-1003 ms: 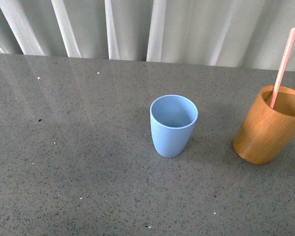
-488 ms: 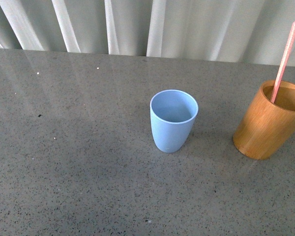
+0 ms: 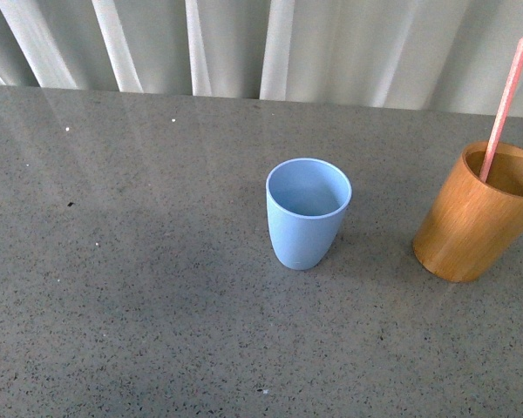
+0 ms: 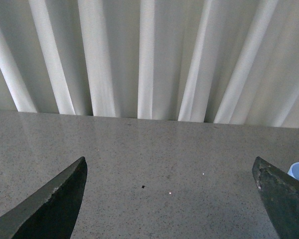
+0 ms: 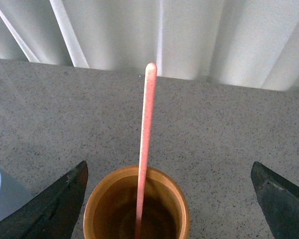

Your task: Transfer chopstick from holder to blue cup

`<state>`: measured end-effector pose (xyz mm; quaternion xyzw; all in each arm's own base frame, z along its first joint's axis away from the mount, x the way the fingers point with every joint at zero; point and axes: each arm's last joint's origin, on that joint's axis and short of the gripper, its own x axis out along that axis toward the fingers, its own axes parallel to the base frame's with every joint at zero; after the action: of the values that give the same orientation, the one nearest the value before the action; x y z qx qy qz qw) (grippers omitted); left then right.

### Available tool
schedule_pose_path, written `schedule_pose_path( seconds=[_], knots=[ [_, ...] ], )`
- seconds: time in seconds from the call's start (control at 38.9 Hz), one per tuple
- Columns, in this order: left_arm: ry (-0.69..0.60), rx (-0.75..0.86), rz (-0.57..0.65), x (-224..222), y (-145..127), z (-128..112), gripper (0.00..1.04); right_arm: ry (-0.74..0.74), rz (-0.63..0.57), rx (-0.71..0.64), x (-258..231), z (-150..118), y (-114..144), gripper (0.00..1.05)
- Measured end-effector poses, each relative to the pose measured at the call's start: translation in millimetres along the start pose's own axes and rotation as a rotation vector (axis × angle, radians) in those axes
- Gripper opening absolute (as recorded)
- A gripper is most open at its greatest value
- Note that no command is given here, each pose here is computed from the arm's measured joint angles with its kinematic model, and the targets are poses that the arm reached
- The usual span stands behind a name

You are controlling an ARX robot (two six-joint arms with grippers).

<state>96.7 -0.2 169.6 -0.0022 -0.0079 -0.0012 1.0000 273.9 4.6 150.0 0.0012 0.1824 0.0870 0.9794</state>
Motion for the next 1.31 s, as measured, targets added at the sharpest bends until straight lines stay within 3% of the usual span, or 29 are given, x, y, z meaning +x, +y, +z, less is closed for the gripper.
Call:
schedule_pose_path(
  seconds=[0.57, 0.93, 0.98, 1.23, 1.31],
  knots=[
    [0.000, 0.000, 0.000, 0, 0, 0, 0.98, 0.000, -0.008, 0.009, 42, 1, -8, 0.95],
    [0.000, 0.000, 0.000, 0, 0, 0, 0.98, -0.011, 0.012, 0.012, 68, 6, 1, 0.94],
    [0.000, 0.000, 0.000, 0, 0, 0, 0.98, -0.010, 0.013, 0.015, 69, 6, 3, 0.89],
    [0.000, 0.000, 0.001, 0, 0, 0, 0.98, -0.014, 0.038, 0.010, 73, 7, 12, 0.36],
    [0.000, 0.000, 0.000, 0, 0, 0, 0.98, -0.014, 0.038, 0.010, 73, 7, 12, 0.25]
  ],
)
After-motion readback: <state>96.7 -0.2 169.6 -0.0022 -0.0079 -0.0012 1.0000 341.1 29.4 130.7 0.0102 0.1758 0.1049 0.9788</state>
